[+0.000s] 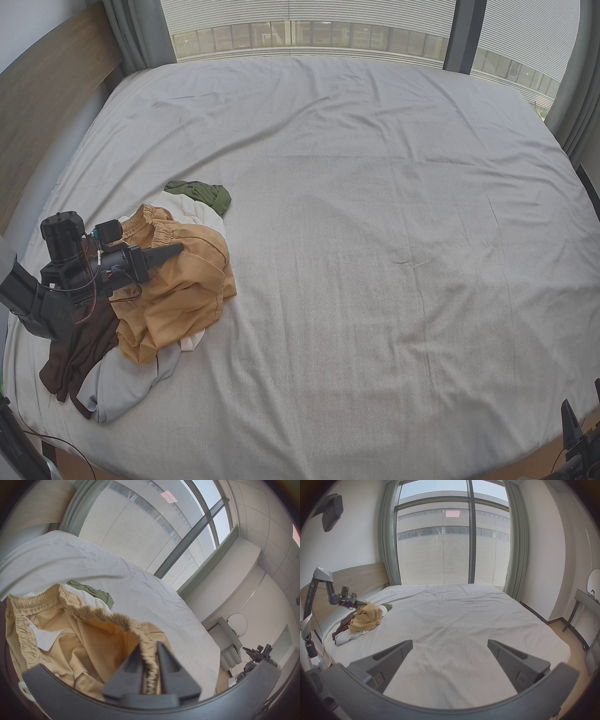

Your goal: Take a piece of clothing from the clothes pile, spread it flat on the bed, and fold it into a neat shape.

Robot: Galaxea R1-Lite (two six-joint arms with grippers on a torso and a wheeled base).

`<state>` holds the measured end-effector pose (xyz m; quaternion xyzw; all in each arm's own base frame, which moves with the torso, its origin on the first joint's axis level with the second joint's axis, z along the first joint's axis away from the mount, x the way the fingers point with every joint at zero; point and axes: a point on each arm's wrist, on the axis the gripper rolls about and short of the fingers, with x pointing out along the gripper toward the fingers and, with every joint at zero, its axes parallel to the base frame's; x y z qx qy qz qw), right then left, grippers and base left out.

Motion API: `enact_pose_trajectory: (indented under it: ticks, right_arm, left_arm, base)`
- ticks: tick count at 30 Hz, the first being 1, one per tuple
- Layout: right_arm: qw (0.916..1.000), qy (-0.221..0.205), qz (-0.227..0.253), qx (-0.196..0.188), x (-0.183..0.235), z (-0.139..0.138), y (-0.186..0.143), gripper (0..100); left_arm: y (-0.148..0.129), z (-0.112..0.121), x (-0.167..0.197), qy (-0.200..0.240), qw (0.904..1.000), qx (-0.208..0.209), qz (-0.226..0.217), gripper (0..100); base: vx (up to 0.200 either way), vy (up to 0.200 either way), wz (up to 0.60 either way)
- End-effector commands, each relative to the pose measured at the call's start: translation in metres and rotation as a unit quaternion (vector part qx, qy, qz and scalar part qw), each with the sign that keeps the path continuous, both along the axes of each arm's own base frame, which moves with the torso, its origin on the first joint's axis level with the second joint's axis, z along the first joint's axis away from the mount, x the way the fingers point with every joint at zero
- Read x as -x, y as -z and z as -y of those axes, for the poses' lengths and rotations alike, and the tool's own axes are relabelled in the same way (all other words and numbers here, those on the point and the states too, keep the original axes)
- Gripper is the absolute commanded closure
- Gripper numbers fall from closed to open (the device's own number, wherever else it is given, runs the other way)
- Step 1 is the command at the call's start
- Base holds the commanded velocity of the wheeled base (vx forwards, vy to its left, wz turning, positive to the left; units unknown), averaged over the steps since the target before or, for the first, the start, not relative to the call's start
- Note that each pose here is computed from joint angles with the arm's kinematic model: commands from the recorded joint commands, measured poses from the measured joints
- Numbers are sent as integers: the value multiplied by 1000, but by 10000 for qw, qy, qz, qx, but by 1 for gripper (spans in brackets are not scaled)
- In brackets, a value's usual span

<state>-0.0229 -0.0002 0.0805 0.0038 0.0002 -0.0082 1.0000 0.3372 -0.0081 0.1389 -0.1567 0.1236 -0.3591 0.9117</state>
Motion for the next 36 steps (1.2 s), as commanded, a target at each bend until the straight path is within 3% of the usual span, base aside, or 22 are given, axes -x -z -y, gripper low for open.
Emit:
enact_pose_trajectory:
  ticks: [1,7,16,20,36]
  right_arm:
    - [10000,2,-29,0,0,0,5,0]
    - [10000,2,-36,0,0,0,5,0]
    - [10000,-5,-36,0,0,0,5,0]
    - [10000,-5,-36,0,0,0,5,0]
    - [10000,-5,-36,0,0,0,5,0]
  left_arm:
    - [-1,0,-1,-9,10000,37,-15,100]
    - [-15,1,8,18,9998,172,51,100]
    - [-61,30,41,486,9965,354,582,100]
    - [-80,54,56,869,9913,397,909,100]
    - [-115,121,84,1317,9781,694,1456,100]
  base:
    - [0,0,0]
    - [0,0,0]
    - [0,0,0]
    - [0,0,0]
    - [0,0,0]
